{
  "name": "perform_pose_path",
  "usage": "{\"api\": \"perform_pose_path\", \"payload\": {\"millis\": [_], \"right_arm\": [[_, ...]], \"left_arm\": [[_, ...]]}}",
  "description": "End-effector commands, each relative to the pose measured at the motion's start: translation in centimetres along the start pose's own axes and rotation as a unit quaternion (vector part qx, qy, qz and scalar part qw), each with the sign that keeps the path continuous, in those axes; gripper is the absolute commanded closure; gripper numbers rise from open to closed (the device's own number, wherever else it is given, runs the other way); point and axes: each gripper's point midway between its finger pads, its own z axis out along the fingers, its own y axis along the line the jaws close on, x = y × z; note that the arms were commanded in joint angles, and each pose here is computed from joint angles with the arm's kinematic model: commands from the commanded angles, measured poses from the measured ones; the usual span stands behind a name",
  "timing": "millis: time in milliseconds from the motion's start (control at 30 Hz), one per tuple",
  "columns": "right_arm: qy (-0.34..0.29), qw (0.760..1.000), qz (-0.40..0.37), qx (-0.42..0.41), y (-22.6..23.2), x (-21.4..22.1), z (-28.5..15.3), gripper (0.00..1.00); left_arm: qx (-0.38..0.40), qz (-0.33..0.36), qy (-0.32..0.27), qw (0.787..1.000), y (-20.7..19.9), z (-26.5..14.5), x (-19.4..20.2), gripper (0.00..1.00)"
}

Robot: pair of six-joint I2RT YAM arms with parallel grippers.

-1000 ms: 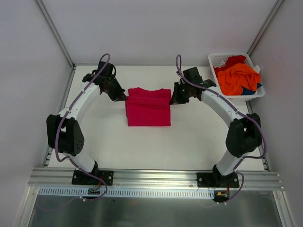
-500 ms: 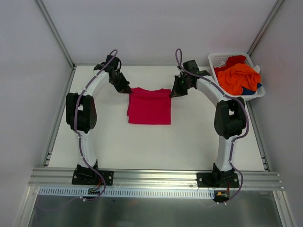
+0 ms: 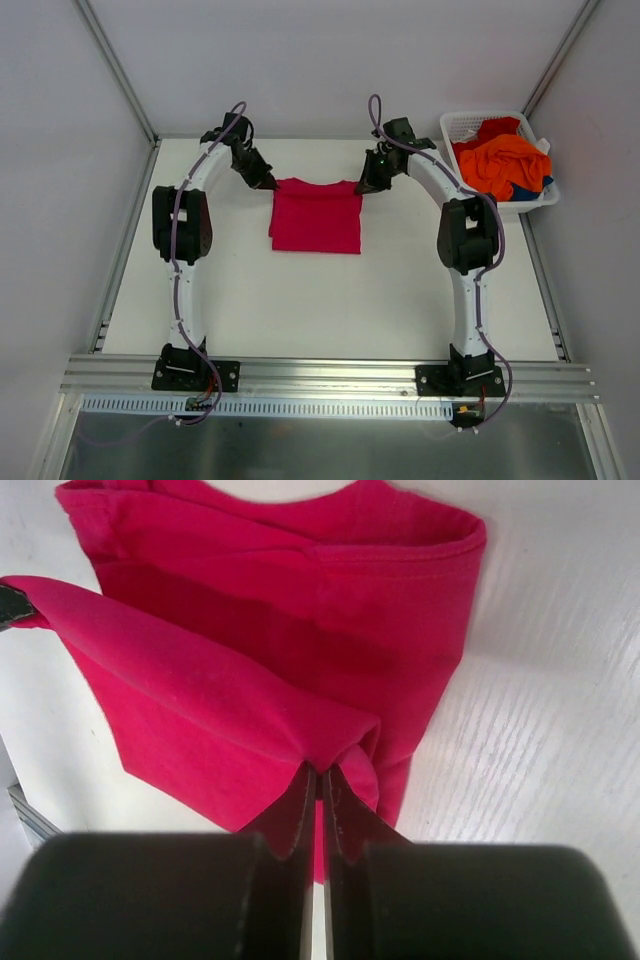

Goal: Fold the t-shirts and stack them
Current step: Fold the long partially folded tshirt into a neat square

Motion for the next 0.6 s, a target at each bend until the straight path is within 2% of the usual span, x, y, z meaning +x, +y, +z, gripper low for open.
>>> {"api": "perform_pose_path", "payload": {"millis": [0, 100, 133, 167, 200, 233, 267, 300, 333, 400, 500, 567], "right_arm": [[-0.012, 1.000, -0.011, 0.001, -0.3, -1.7, -0.5, 1.00], [-0.024, 1.000, -0.015, 0.000, -0.4, -3.0, 0.0, 1.00], [-0.030, 0.999, -0.016, -0.006, -0.3, -3.5, 0.1, 0.96], [-0.041, 0.999, -0.016, -0.008, -0.1, -4.5, 0.1, 0.87], [-0.047, 0.999, -0.013, -0.011, -0.1, -5.1, -0.1, 0.73], [-0.054, 0.998, -0.006, -0.020, 0.2, -5.7, -0.3, 0.50], [-0.064, 0.998, -0.001, -0.024, 0.4, -6.4, -0.7, 0.45], [-0.076, 0.997, 0.000, -0.028, 0.7, -7.1, -1.2, 0.39], [-0.087, 0.995, -0.002, -0.040, 1.2, -7.7, -1.8, 0.28], [-0.104, 0.994, -0.006, -0.043, 1.7, -8.4, -3.4, 0.20], [-0.099, 0.994, -0.024, -0.048, 2.0, -7.3, -4.9, 0.12], [-0.086, 0.994, -0.042, -0.051, 1.9, -5.9, -5.2, 0.12]], "left_arm": [[0.018, 0.013, -0.005, 1.000, -0.7, 0.1, -1.6, 1.00], [0.031, 0.016, -0.004, 0.999, -1.4, 0.7, -2.4, 1.00], [0.032, 0.014, 0.000, 0.999, -1.1, 1.2, -2.6, 0.96], [0.042, 0.017, -0.005, 0.999, -1.7, 0.8, -3.2, 0.74], [0.052, 0.017, -0.002, 0.999, -2.0, 0.6, -3.4, 0.57], [0.058, 0.017, -0.007, 0.998, -2.1, 0.3, -4.1, 0.45], [0.068, 0.022, -0.018, 0.997, -2.7, -0.5, -4.8, 0.39], [0.072, 0.025, -0.028, 0.997, -2.9, -1.1, -5.5, 0.28], [0.077, 0.031, -0.042, 0.996, -3.1, -2.2, -6.3, 0.21], [0.088, 0.046, -0.062, 0.993, -3.6, -4.0, -7.3, 0.11], [0.086, 0.098, -0.097, 0.987, -3.8, -7.5, -7.4, 0.08], [0.070, 0.112, -0.089, 0.987, -2.6, -7.6, -6.2, 0.08]]}}
